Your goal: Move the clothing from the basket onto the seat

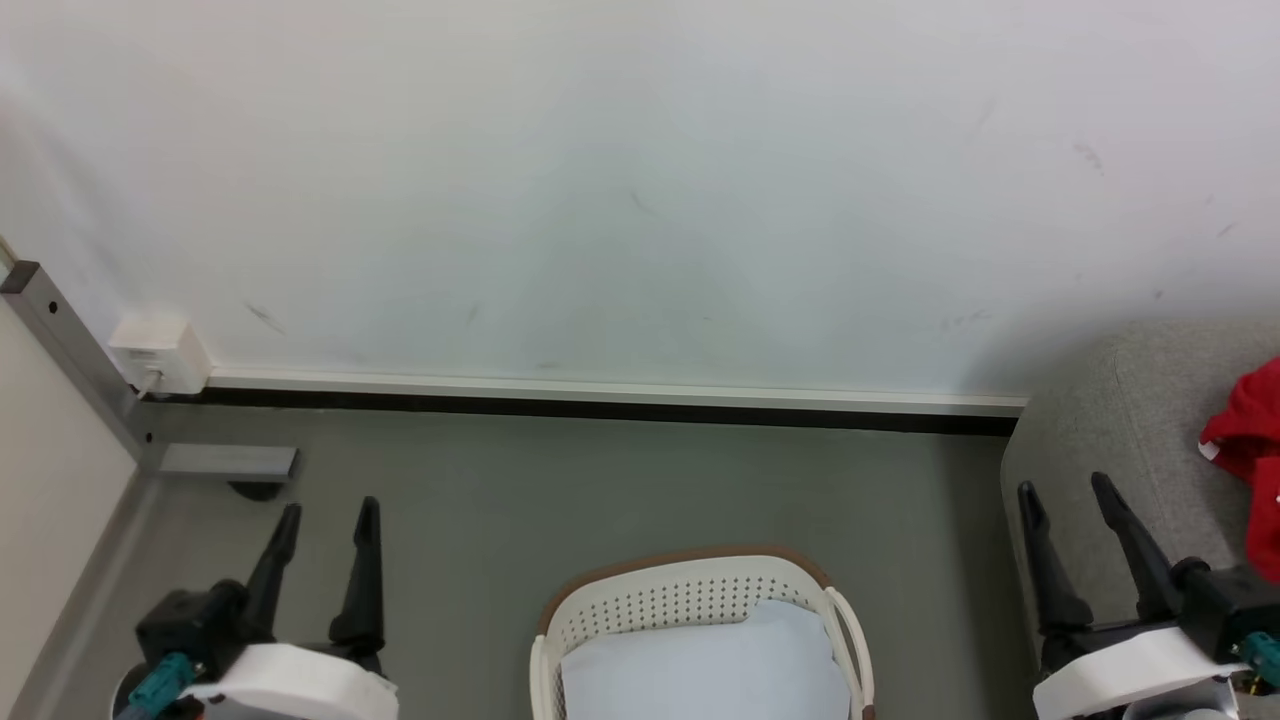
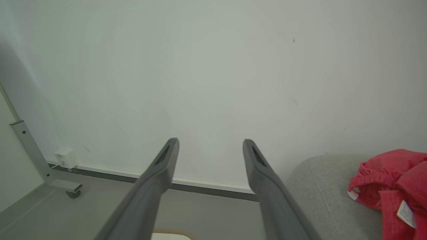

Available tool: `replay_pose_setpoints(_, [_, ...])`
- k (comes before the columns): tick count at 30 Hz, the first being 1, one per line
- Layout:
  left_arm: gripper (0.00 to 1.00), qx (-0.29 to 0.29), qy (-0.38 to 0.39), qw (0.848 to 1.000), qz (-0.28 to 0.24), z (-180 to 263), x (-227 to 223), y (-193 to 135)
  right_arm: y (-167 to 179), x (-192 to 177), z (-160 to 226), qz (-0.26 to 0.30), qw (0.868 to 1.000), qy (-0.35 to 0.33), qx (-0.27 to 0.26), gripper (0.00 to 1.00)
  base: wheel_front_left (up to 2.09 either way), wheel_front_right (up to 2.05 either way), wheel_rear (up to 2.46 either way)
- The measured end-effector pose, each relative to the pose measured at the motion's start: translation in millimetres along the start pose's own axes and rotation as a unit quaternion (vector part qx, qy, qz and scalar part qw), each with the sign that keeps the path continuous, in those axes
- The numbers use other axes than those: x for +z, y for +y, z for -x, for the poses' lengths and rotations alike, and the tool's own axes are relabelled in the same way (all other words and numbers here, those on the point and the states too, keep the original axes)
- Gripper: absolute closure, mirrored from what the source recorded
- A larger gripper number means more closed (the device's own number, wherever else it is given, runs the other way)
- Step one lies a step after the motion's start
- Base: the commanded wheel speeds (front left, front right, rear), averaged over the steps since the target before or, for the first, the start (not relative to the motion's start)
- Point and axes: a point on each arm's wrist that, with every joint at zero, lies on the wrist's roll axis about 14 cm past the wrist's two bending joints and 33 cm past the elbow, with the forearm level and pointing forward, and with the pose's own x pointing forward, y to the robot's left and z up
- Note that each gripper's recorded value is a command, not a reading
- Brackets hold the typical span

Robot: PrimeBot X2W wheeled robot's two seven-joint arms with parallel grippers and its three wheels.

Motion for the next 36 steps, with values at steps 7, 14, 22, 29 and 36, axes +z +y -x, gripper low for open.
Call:
replay_pose_setpoints(7, [0.0,0.004,0.014,1.0,0.014,9,-16,0,14,-5,14,-0.012,1.0,-0.004,-0.005,0.0,0.0,0.0,0.0])
replay_pose_setpoints(14, [0.0,-0.003,0.02,1.0,0.008,13,-24,-4,19,-3,19,-0.016,1.0,-0.011,-0.006,0.0,0.0,0.0,0.0])
replay_pose_setpoints(22, [0.0,-0.008,0.022,1.0,0.008,13,-28,-7,20,0,19,-0.014,1.0,-0.016,-0.006,0.0,0.0,0.0,0.0])
replay_pose_setpoints(29, [0.0,-0.01,0.026,1.0,0.007,13,-32,-8,20,-1,19,-0.017,1.0,-0.015,-0.007,0.0,0.0,0.0,0.0])
replay_pose_setpoints(36, [0.0,-0.012,0.027,1.0,0.01,12,-34,-9,19,-2,21,-0.02,1.0,-0.013,-0.01,0.0,0.0,0.0,0.0])
